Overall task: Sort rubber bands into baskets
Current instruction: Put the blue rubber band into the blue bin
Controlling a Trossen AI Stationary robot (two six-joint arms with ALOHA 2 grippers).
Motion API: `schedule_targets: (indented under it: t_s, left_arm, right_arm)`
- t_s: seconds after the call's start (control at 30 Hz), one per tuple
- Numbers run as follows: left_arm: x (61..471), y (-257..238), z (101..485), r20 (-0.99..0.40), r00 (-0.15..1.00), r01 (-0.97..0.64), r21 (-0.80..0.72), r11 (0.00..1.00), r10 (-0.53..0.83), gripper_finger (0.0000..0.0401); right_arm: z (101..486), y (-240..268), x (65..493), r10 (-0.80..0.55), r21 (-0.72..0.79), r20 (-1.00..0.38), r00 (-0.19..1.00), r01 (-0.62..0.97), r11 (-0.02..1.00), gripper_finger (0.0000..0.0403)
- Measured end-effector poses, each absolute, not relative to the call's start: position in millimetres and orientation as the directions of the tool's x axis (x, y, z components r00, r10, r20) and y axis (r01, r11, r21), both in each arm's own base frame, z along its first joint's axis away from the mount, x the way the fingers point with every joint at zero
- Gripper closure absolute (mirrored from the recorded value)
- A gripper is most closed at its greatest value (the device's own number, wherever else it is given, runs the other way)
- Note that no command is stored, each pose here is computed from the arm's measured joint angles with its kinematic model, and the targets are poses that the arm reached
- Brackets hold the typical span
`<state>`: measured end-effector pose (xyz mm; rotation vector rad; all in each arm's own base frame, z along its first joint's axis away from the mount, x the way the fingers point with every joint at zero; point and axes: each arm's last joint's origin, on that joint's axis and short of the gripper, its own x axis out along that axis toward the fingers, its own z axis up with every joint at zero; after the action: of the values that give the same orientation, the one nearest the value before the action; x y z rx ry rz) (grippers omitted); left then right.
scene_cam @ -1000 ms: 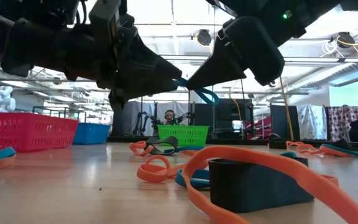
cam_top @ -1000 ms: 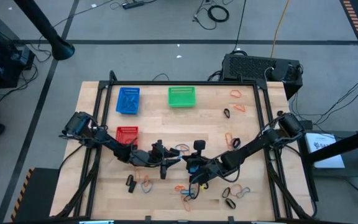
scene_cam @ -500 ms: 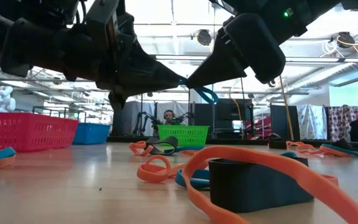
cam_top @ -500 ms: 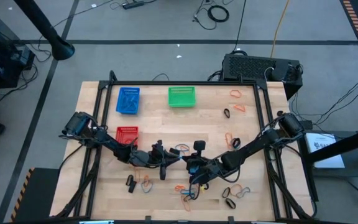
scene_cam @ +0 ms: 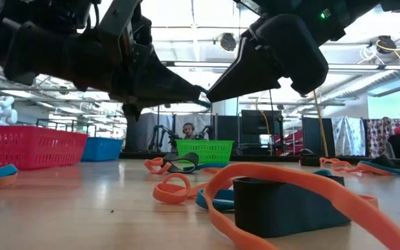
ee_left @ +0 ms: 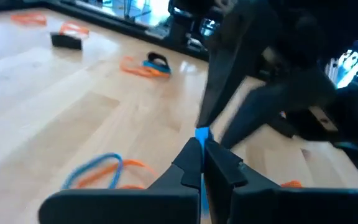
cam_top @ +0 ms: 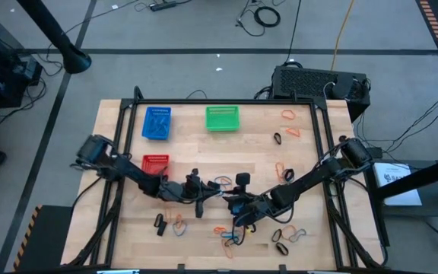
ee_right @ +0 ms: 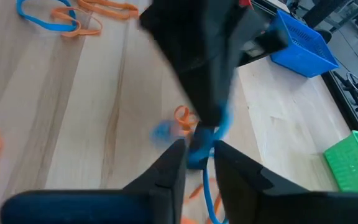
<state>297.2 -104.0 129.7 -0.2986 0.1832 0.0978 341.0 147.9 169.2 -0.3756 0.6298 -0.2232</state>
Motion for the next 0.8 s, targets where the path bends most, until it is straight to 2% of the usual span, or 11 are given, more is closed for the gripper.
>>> schedule_targets:
  t_s: [0.13,0.3,0.43,0.53,0.8]
  left_arm:
    - [294,-87,152,-0.248,0.965,-0.141,-0.24,0.961,0.08,0.0397]
    - [271,-49,181,-0.402,0.888,-0.302,-0.135,0.944,0.226,0.0398]
    - [242,-13,199,-0.488,0.746,-0.513,0.011,0.858,0.452,0.0398]
    - [219,12,208,-0.528,0.629,-0.627,0.09,0.774,0.571,0.0399]
    - [175,58,206,-0.648,0.32,-0.766,0.252,0.591,0.691,0.0399]
  right_arm:
    - [167,147,339,-0.322,-0.422,-0.552,0.769,0.075,0.903,0.028]
    - [164,146,336,-0.331,-0.436,-0.577,0.746,0.061,0.898,0.0243]
    - [162,145,335,-0.337,-0.446,-0.59,0.734,0.052,0.893,0.0229]
    - [162,145,334,-0.338,-0.451,-0.598,0.727,0.044,0.892,0.0227]
    - [161,145,333,-0.338,-0.452,-0.601,0.725,0.042,0.891,0.0227]
